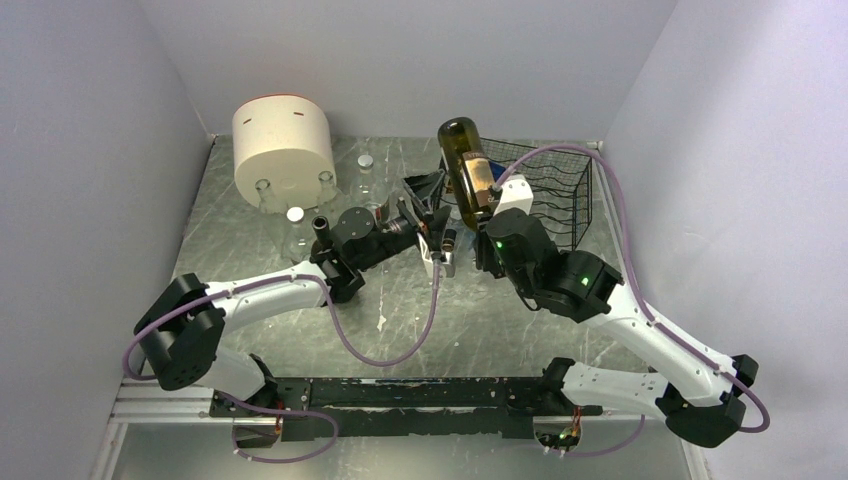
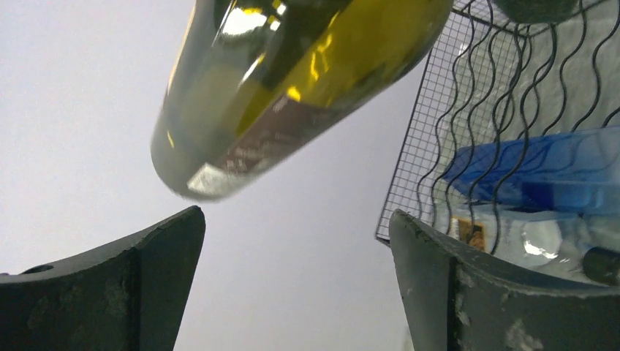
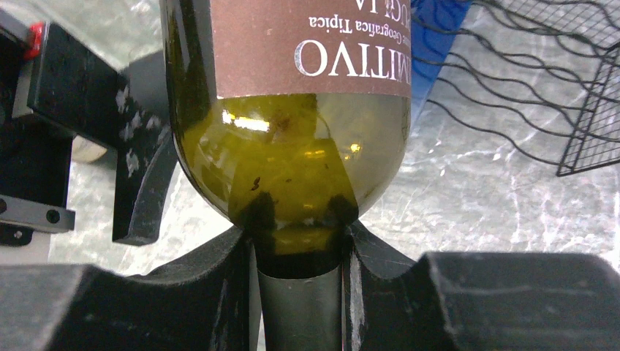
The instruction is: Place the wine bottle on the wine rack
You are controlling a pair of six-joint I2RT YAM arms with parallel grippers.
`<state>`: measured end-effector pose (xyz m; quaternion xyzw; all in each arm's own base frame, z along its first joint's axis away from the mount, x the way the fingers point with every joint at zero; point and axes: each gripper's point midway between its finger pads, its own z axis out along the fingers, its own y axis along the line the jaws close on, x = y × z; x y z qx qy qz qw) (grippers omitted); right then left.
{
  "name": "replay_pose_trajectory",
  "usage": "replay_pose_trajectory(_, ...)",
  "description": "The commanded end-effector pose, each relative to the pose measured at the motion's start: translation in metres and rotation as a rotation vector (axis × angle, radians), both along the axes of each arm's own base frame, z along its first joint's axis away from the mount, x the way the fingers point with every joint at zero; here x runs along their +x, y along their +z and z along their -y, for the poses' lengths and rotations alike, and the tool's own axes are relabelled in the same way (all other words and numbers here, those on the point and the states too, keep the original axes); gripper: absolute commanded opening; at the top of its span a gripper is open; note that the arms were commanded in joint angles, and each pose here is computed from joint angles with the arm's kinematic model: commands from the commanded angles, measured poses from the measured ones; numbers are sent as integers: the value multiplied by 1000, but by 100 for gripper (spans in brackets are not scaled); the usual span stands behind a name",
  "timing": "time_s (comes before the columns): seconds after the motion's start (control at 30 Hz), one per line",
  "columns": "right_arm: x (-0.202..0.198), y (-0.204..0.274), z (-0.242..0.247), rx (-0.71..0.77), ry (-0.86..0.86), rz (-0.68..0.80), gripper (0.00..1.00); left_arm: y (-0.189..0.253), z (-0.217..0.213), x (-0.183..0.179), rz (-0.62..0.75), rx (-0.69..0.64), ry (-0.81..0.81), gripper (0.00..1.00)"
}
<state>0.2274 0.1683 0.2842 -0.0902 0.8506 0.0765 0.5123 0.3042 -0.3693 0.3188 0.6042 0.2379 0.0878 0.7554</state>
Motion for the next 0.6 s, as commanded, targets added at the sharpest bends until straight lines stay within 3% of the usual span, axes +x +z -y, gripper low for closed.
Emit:
replay_pose_trajectory(0.0,10,38,16,147,-134,132,0,20,-9,0,-136,-190,10,100)
replay_pose_trajectory(0.2,2,8,28,144,-193,73,0,41,-24,4,-519,-503,32,97)
replay_pose_trajectory(0.33,-1,-13,32,132,-230,13,0,29,-32,1,-847,-673,73,98)
replay_pose_trajectory(0.43,-2,-25,30,149,-234,-43,0,11,-33,-4,-1077,-707,145,97)
replay_pose_trajectory(0.57,-1,-49,36,165,-245,-160,0,-20,-37,-17,-1305,-652,270,97)
